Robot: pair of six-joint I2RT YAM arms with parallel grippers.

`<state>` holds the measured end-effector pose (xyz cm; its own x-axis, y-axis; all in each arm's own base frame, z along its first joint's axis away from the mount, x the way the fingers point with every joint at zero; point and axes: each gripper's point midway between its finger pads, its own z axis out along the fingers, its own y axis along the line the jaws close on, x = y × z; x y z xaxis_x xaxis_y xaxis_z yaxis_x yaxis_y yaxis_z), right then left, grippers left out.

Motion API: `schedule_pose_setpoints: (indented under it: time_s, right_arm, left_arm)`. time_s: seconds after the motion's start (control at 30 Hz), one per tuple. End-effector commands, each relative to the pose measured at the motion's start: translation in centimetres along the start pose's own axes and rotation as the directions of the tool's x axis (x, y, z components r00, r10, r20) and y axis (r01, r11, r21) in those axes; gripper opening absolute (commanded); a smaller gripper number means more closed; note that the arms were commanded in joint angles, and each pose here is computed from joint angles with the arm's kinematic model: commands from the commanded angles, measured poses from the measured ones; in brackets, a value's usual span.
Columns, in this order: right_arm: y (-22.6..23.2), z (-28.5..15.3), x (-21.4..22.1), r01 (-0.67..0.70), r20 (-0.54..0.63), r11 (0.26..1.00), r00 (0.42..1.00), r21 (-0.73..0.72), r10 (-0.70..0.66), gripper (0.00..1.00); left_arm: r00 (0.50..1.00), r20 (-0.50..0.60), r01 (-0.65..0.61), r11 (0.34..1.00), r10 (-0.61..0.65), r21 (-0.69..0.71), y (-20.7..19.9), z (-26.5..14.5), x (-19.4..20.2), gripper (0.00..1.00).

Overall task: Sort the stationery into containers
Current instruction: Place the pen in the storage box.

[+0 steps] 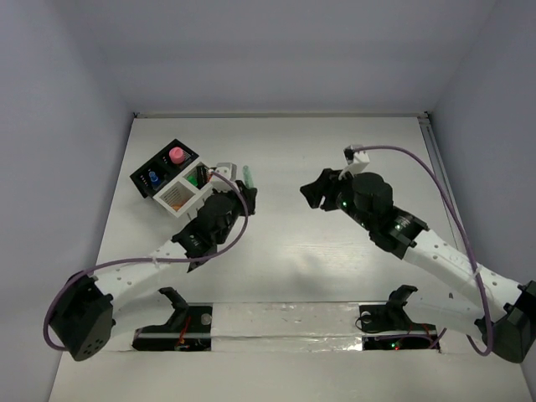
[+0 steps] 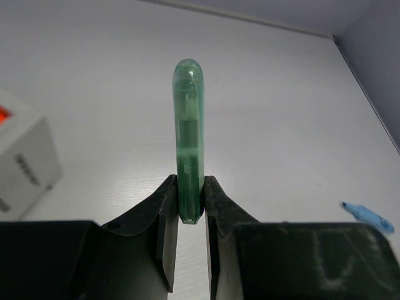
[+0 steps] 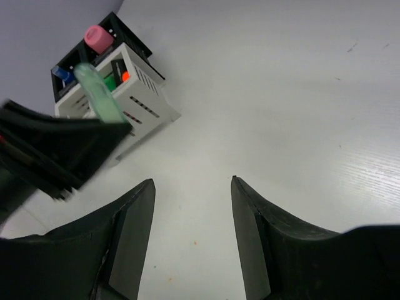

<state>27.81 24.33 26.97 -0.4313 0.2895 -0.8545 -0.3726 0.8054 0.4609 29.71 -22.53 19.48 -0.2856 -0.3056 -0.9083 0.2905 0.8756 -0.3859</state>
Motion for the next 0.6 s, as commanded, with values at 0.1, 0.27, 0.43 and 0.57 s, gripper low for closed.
schedule_pose_setpoints:
  time_s: [0.1, 0.27, 0.43, 0.57]
  right_arm:
    - [-3.7, -0.8, 8.0, 0.016, -0.137, 1.0, 0.99, 0.014, -0.014, 0.57]
    - [-3.8, -1.4, 10.0, 0.019, -0.187, 0.999, 0.982, -0.031, -0.025, 0.56]
    - [-4.2, -1.7, 11.5, 0.023, -0.22, 0.999, 0.975, -0.04, -0.032, 0.56]
    - [-4.9, -2.0, 12.4, 0.029, -0.231, 0.999, 0.972, -0.037, -0.037, 0.56]
  left_arm:
    - [0.977, 0.204, 0.107, 0.969, -0.061, -0.224, 5.7, -2.1, -7.6, 0.0]
    - [0.976, 0.21, 0.142, 0.901, -0.058, -0.411, 11.8, -2.9, -8.1, 0.0]
    - [0.964, 0.25, 0.205, 0.846, -0.088, -0.492, 14.9, -2.7, -9.0, 0.0]
    - [0.974, 0.223, 0.161, 0.785, -0.03, -0.598, 16.8, -3.1, -8.6, 0.0]
